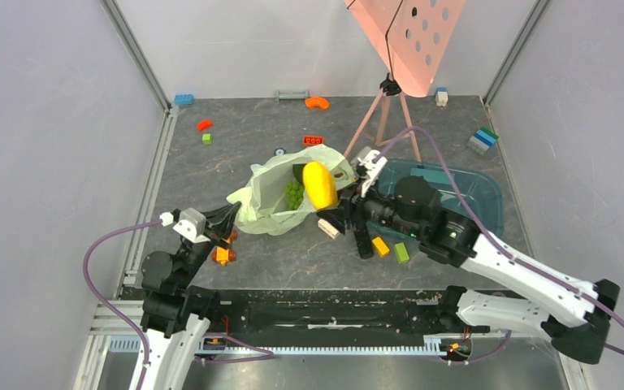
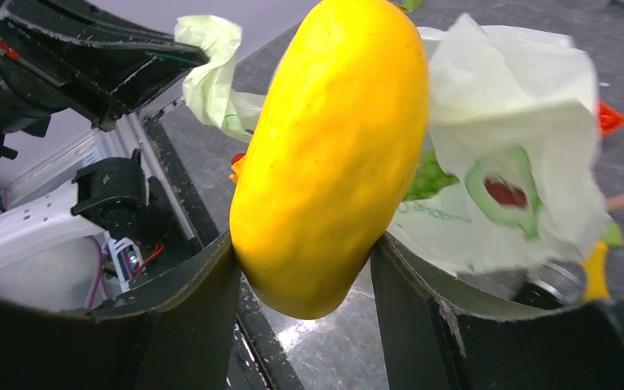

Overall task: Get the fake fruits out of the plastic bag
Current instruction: Place the fake fruit in the bin.

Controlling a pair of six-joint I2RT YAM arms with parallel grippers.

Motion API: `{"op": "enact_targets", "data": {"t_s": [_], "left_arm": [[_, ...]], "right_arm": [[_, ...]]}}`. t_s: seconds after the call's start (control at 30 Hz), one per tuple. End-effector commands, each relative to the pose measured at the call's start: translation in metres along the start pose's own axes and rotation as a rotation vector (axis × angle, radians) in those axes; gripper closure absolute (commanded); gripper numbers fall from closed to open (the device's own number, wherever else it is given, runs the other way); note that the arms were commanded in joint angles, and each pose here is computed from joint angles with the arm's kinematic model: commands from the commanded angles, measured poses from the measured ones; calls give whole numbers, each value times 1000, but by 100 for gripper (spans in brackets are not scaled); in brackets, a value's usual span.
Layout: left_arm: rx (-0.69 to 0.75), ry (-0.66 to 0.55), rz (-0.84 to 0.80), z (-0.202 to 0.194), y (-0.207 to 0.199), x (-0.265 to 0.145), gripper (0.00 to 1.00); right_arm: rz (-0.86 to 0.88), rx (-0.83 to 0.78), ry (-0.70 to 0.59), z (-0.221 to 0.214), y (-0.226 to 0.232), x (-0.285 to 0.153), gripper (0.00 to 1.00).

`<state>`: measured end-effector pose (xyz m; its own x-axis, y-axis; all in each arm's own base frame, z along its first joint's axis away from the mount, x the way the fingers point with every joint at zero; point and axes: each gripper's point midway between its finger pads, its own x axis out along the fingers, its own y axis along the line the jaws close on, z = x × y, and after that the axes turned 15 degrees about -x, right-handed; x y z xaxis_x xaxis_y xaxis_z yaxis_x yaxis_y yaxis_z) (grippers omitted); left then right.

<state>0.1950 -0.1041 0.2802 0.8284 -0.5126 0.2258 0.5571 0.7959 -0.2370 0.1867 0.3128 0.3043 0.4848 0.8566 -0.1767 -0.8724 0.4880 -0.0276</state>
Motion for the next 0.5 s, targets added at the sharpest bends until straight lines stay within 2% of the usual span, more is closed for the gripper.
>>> {"op": "enact_targets", "data": {"t_s": [0.0,0.3,0.47], "left_arm": [[1,2,27,-2,6,1,98],[2,8,28,-3,6,1,98],[-2,13,28,-5,6,1,98]], "right_arm": [[-176,11,-12,5,-28,-38,54],[-461,43,79,-21,-69,-104,56],[-623,55,191,-50,-91,-119,56]]}}
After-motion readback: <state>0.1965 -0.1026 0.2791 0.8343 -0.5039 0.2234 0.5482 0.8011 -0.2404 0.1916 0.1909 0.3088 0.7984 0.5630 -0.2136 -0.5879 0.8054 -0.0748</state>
